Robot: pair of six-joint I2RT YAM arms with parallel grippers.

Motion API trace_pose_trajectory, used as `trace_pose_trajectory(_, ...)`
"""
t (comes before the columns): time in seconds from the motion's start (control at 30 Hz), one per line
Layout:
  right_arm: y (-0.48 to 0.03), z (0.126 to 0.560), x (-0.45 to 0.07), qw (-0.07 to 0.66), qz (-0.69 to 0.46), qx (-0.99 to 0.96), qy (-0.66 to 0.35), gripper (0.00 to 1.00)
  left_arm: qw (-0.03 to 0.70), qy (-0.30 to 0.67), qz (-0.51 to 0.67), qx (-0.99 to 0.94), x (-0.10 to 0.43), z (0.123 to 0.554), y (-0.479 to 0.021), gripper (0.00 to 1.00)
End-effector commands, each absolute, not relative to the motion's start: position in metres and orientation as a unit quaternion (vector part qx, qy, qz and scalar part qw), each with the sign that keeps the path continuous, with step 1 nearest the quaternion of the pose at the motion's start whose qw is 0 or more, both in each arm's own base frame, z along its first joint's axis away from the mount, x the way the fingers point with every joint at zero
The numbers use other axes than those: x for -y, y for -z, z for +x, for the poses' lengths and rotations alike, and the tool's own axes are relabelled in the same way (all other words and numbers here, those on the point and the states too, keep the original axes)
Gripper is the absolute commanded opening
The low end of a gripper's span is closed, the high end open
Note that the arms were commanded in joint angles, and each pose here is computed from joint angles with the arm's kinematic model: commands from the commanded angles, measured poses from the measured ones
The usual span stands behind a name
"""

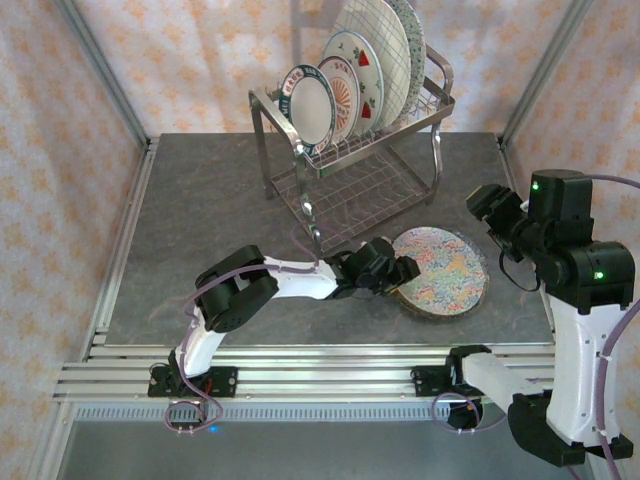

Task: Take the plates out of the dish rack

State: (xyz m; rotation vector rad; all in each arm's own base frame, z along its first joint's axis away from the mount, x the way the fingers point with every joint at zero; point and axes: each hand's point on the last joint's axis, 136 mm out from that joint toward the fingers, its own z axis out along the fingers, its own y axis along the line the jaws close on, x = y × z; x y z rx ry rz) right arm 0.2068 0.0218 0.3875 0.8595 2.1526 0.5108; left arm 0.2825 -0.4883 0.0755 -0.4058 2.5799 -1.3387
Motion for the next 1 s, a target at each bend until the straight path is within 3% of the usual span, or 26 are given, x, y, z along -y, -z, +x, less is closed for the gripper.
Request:
trace_pose_trajectory(0.0,-0.392,0.208,-0.023,0.385,0.334,-0.835,-0.206,0.69,0.108,0.408,-0.126,-0.898,0.471,0.287,-0.087,0.63)
trace_pose_trajectory(0.57,-0.394,0.211,-0.021,0.395,0.325,-0.835,-0.201,0.69,0.110,0.312,-0.105,-0.938,0.448,0.282,-0.082,0.63)
trace_pose_trajectory(0.77,-0.424,0.236,-0.022,0.470,0.259,-0.821,-0.195,0.68,0.149,0.295,-0.080,-0.940,0.440,0.283,-0.109,0.64)
trace_pose_trajectory(0.97,-0.467,0.277,-0.033,0.559,0.153,-0.793,-0.185,0.66,0.231,0.302,-0.030,-0.924,0.439,0.285,-0.173,0.67)
